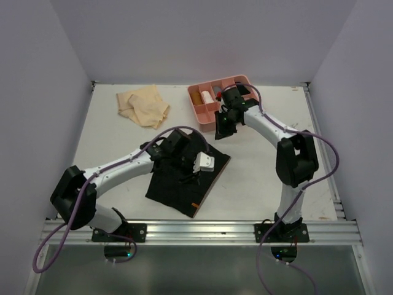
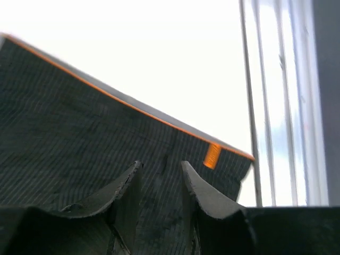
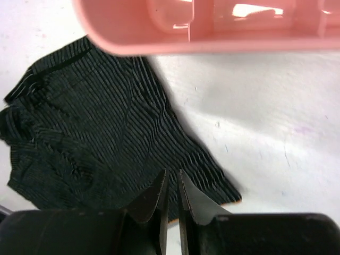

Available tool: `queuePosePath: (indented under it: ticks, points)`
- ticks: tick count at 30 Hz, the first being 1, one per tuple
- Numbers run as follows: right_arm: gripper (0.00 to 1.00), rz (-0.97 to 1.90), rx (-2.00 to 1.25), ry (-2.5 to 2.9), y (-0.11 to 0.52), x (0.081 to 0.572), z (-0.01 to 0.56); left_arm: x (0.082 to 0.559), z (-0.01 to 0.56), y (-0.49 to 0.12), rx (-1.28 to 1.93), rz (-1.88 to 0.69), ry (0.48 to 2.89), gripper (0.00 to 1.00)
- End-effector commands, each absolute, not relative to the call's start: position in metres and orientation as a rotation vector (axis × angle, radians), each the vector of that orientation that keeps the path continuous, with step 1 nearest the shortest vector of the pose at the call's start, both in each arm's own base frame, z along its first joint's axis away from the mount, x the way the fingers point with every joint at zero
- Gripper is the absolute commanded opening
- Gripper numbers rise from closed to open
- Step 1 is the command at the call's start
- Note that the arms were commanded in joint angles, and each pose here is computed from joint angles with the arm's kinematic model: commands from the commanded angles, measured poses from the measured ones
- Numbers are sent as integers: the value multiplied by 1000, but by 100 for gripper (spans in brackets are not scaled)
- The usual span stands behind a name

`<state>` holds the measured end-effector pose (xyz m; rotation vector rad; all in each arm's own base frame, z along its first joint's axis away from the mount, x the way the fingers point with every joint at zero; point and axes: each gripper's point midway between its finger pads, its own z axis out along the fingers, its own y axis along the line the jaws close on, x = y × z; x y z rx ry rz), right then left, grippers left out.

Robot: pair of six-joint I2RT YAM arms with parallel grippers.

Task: Roll the underwear
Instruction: Flatten the underwear

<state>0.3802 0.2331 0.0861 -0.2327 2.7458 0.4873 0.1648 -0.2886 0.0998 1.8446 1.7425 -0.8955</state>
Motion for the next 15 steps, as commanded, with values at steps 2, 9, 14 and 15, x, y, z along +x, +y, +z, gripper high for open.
queuePosePath:
  ticks: [2,9,14,15]
  points:
    - [16,523,-193,2746,213,336,124,222,153,-300,1505,-784,1778,38]
    - [16,623,-35,2851,207,279,77,264,86,-226,1452,-620,2060,32]
    - [18,648,24,2851,211,280,56,260,41,-192,1528,-503,2139,31]
    - [18,646,29,2847,213,283,53,254,30,-184,1542,-479,2171,31]
